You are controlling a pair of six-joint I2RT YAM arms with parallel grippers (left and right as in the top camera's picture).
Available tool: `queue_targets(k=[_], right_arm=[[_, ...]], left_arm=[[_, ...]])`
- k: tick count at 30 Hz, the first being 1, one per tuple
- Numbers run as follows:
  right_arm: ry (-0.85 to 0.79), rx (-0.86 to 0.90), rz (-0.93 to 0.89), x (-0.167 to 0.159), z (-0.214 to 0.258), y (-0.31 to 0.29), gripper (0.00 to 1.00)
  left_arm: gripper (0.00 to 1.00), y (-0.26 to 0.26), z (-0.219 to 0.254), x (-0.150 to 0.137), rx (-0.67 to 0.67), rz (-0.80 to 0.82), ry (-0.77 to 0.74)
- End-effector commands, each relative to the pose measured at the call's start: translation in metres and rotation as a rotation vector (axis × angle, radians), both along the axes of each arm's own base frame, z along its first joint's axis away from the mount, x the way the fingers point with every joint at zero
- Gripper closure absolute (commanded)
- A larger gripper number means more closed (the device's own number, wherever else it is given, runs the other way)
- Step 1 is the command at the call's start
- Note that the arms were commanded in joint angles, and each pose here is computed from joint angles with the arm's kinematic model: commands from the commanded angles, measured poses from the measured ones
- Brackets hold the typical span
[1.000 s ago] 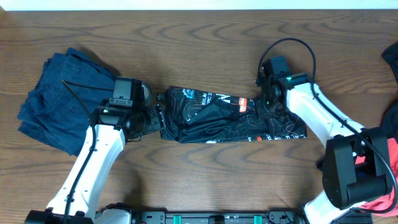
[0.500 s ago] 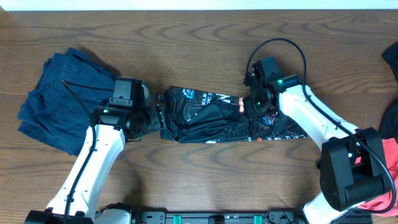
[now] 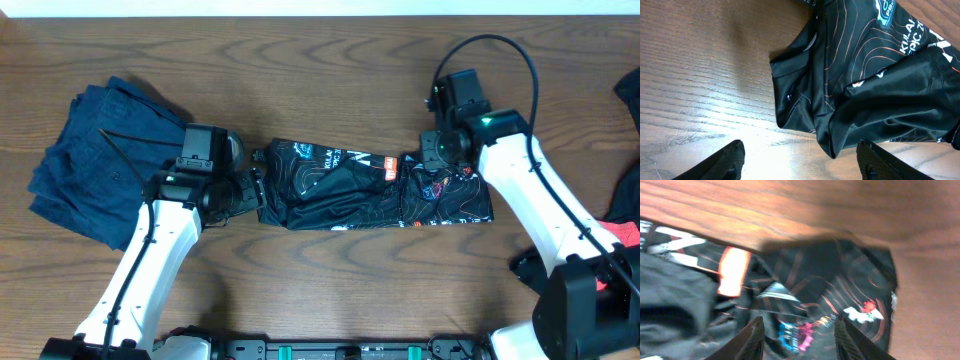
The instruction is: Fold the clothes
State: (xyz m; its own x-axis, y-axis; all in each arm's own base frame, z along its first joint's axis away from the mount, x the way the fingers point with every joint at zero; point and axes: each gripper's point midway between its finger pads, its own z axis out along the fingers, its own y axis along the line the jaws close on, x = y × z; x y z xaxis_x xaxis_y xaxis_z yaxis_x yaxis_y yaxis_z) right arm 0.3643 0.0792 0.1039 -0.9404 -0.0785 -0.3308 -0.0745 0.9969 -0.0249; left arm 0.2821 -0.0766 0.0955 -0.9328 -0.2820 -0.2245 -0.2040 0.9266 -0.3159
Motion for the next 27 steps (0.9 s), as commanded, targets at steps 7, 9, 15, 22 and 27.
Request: queue_targets(k=[7, 9, 15, 22, 27], right_arm=[[0.165, -0.013, -0.044, -0.019, -0.054, -0.007, 0.53], [0.191, -0.002, -0.04, -0.02, -0.064, -0.004, 0.54], [0.207, 0.025, -0.053, -0.015, -0.081, 0.002, 0.91], [0.064, 0.09, -0.041, 0.02, -0.064, 0.015, 0.99], [-0.013, 0.185, 0.03, 0.039, -0.055, 0.036, 0.99]], left_arm=[[0.27, 0.001, -0.003, -0.003, -0.002, 0.009, 0.012], [0.27, 0.001, -0.003, -0.003, -0.003, 0.009, 0.012], [0.26, 0.001, -0.003, -0.003, -0.002, 0.009, 0.012], [0.26, 0.001, -0.003, -0.003, -0.002, 0.009, 0.012], [0.26, 0.001, -0.003, -0.003, -0.002, 0.009, 0.012]])
